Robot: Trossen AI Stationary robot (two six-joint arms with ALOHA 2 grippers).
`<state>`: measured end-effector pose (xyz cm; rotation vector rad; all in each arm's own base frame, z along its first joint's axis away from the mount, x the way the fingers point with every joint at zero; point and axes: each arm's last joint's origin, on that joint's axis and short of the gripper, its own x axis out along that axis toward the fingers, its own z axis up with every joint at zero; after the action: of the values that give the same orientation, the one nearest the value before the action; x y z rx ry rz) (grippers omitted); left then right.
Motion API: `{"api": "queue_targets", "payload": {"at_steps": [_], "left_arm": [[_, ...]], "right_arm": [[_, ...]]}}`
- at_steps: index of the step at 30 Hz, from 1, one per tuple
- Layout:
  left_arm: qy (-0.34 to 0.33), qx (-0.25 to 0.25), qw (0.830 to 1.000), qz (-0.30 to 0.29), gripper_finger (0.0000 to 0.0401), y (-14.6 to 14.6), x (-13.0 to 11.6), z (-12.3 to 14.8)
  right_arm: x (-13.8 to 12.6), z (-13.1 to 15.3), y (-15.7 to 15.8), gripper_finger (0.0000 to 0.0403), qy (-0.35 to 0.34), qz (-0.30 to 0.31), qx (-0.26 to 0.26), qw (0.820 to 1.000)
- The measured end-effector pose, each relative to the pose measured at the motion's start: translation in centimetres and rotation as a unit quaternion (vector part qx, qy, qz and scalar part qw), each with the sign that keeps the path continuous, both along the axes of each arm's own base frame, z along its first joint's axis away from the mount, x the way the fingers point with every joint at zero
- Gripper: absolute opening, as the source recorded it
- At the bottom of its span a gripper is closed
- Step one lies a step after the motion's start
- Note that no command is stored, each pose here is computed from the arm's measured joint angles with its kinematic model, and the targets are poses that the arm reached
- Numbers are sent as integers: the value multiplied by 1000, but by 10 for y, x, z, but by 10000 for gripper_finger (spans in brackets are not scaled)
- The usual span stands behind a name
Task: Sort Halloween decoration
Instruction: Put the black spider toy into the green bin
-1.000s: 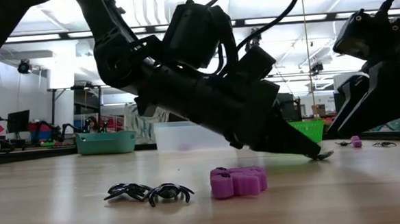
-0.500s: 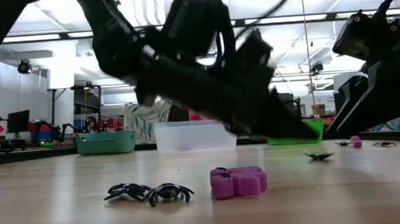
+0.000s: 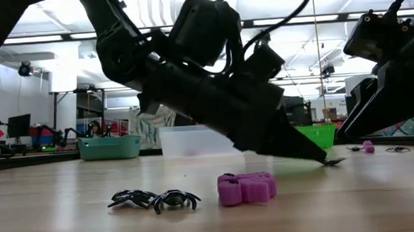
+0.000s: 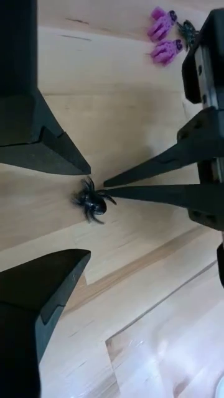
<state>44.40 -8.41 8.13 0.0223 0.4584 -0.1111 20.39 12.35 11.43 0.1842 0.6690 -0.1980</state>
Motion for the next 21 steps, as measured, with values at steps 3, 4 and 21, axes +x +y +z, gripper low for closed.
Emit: {"api": "queue_targets", "payload": {"at_steps": [3, 4, 21], "left_arm": [[0, -3, 1000, 5, 0, 3, 1, -2], [3, -3, 1000, 7, 0, 4, 1, -5], [6, -14, 1000, 15, 0, 6, 2, -10]], "right_arm": [[0, 0, 0, 199, -4, -1, 3, 1000], [1, 1, 0, 199, -5, -3, 6, 1000], [5, -19, 1, 199, 2, -57, 47, 997]]}}
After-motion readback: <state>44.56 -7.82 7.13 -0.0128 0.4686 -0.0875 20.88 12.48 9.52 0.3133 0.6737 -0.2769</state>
